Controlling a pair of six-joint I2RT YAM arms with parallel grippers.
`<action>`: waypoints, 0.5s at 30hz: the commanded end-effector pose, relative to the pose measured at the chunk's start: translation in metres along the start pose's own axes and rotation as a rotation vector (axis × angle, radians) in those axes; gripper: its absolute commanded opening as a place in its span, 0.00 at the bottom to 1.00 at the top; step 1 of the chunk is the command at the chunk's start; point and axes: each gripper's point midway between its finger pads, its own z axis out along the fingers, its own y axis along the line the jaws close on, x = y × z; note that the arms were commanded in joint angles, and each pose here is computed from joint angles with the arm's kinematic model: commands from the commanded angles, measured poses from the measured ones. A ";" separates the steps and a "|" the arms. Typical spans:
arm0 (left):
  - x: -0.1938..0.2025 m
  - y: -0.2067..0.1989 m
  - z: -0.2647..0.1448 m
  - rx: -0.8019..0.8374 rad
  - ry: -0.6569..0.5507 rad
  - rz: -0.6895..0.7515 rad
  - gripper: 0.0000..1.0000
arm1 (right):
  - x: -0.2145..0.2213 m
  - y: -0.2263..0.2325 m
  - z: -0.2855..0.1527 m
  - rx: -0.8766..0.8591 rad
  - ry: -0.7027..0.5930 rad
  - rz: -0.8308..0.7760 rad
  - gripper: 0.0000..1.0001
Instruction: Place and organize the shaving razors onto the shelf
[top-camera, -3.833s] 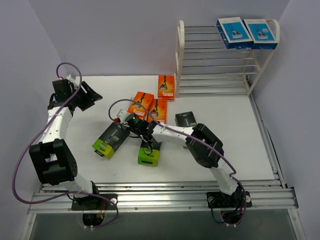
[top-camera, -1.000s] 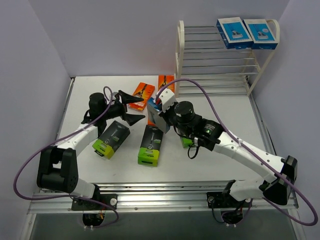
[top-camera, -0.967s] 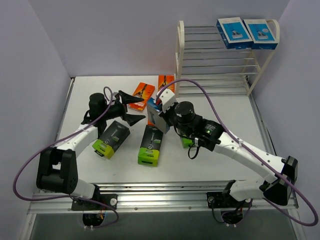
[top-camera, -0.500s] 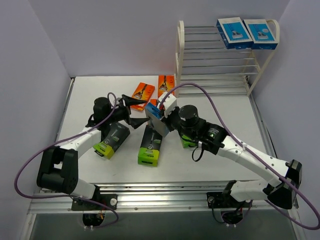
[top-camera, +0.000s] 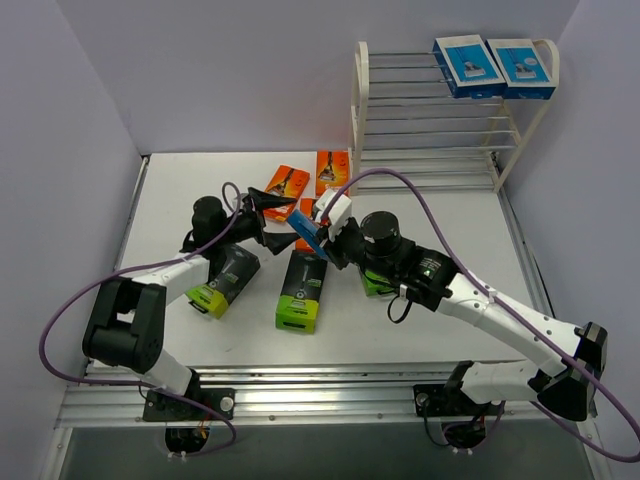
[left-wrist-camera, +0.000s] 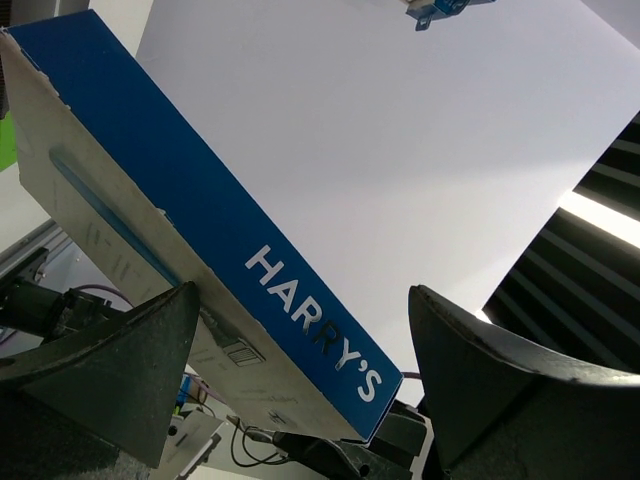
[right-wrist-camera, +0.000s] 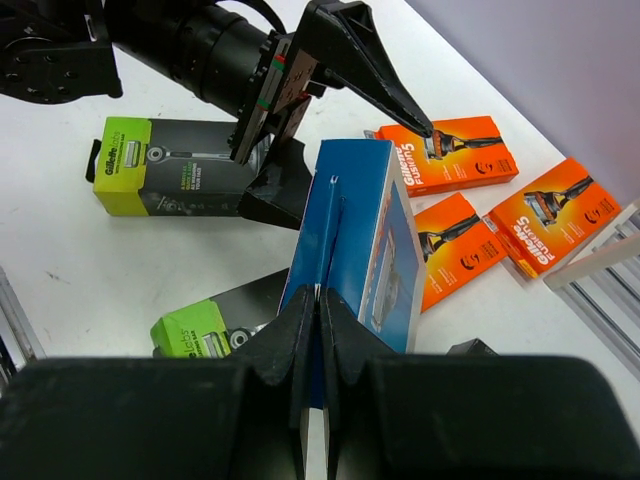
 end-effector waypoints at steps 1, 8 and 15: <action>0.018 -0.015 -0.002 0.061 0.073 0.113 0.94 | -0.020 0.003 -0.003 -0.030 -0.072 -0.003 0.00; 0.025 0.006 -0.006 0.013 0.142 0.157 0.94 | -0.016 0.011 0.004 -0.076 -0.046 -0.014 0.00; 0.034 0.026 -0.014 -0.065 0.213 0.197 0.94 | -0.011 0.018 0.010 -0.125 -0.002 -0.039 0.00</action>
